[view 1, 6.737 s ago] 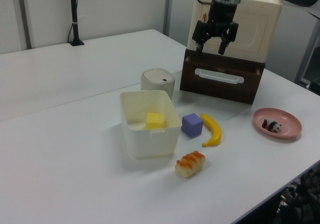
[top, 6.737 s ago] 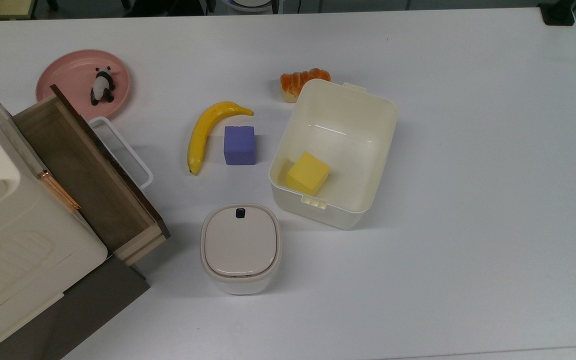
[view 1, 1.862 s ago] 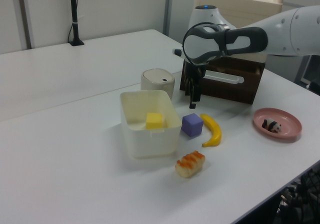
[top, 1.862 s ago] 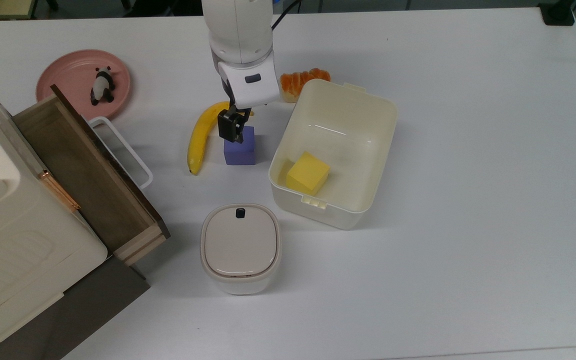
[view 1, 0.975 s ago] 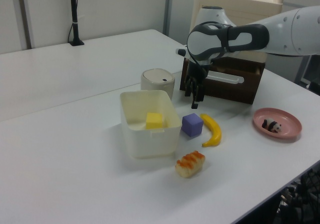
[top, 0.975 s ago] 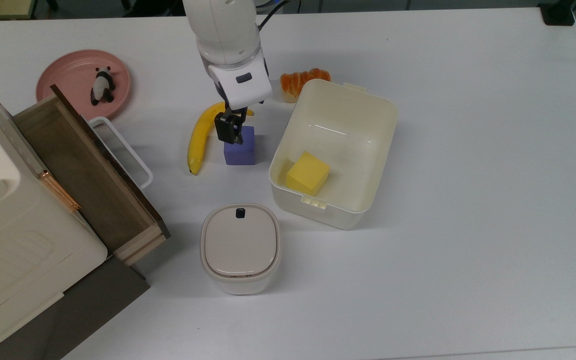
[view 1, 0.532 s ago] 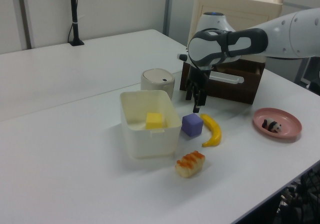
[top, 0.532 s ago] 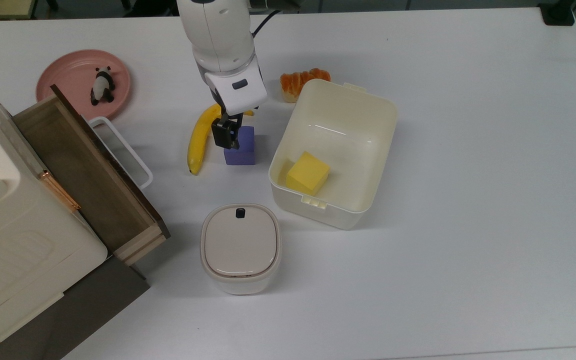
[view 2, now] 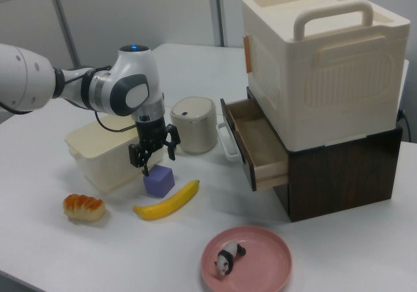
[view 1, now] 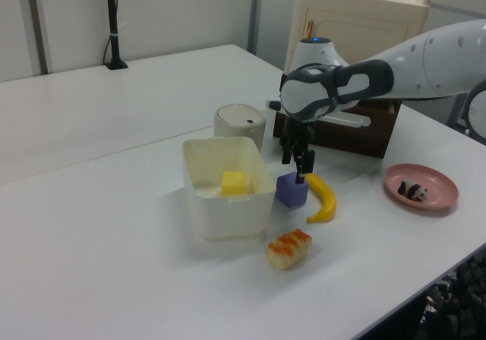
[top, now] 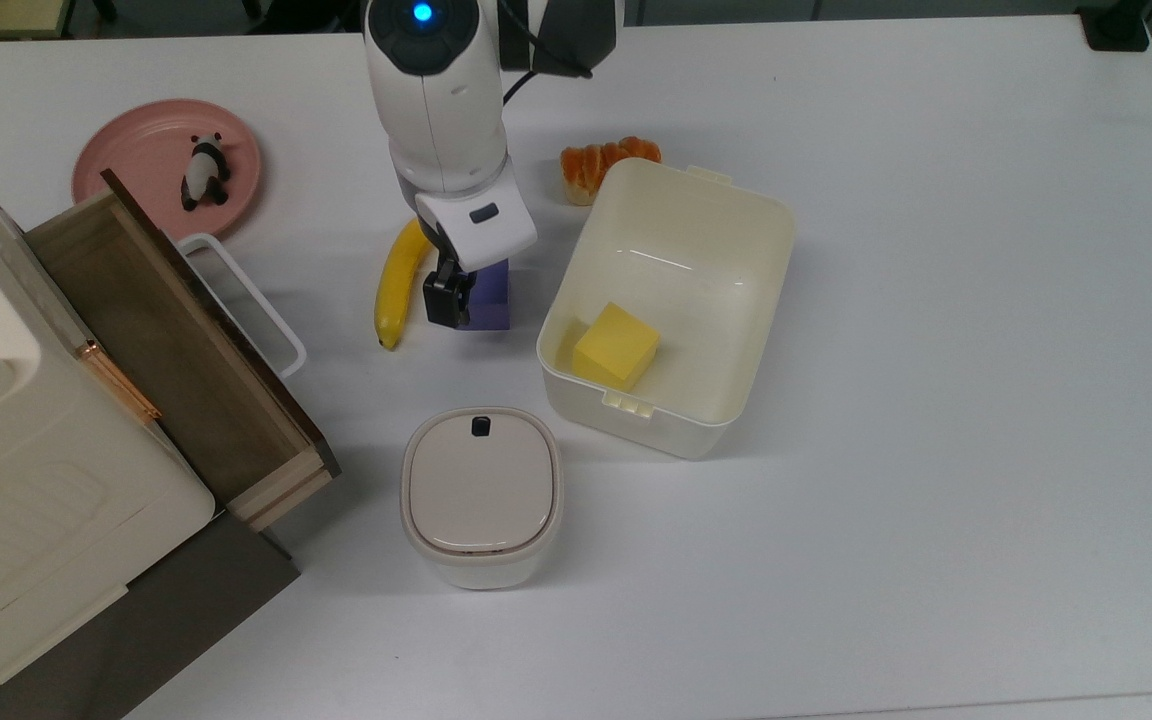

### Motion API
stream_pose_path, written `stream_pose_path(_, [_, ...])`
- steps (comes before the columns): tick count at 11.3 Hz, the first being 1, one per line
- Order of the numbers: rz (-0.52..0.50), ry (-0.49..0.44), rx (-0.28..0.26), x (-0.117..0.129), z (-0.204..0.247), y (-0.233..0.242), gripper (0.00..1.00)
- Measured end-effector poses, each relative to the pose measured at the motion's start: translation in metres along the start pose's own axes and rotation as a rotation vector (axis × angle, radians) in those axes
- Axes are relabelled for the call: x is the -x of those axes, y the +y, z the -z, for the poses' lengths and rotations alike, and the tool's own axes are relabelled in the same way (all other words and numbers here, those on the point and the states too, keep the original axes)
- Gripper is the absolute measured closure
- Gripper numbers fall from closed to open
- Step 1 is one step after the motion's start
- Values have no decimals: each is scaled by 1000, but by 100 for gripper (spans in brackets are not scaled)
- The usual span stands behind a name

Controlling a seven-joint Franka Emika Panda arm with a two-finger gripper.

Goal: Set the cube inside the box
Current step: 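Close the gripper on the purple cube, then lift the purple cube and carry it over the cream box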

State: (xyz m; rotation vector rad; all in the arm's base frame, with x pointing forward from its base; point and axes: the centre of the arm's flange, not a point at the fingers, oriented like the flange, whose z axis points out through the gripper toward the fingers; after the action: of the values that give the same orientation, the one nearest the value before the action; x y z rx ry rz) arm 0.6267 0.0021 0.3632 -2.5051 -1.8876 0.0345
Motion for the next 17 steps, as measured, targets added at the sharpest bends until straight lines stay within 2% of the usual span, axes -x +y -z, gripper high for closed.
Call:
stream_pose_path(3, [34,-45,-7,0,-12,1,0])
stream_pose_path(10, [63,-78,-25,-1,-28,1,0])
stream_pose_path(12, [85,-101,-23,0,-31,2,4])
stream_pose_path(13, [114,-108,-23,0,-32,2,11])
stream_pose_path(15, [141,-108,-20,0,-29,2,41])
stream_pose_path(17, [145,-107,-20,0,-29,2,44])
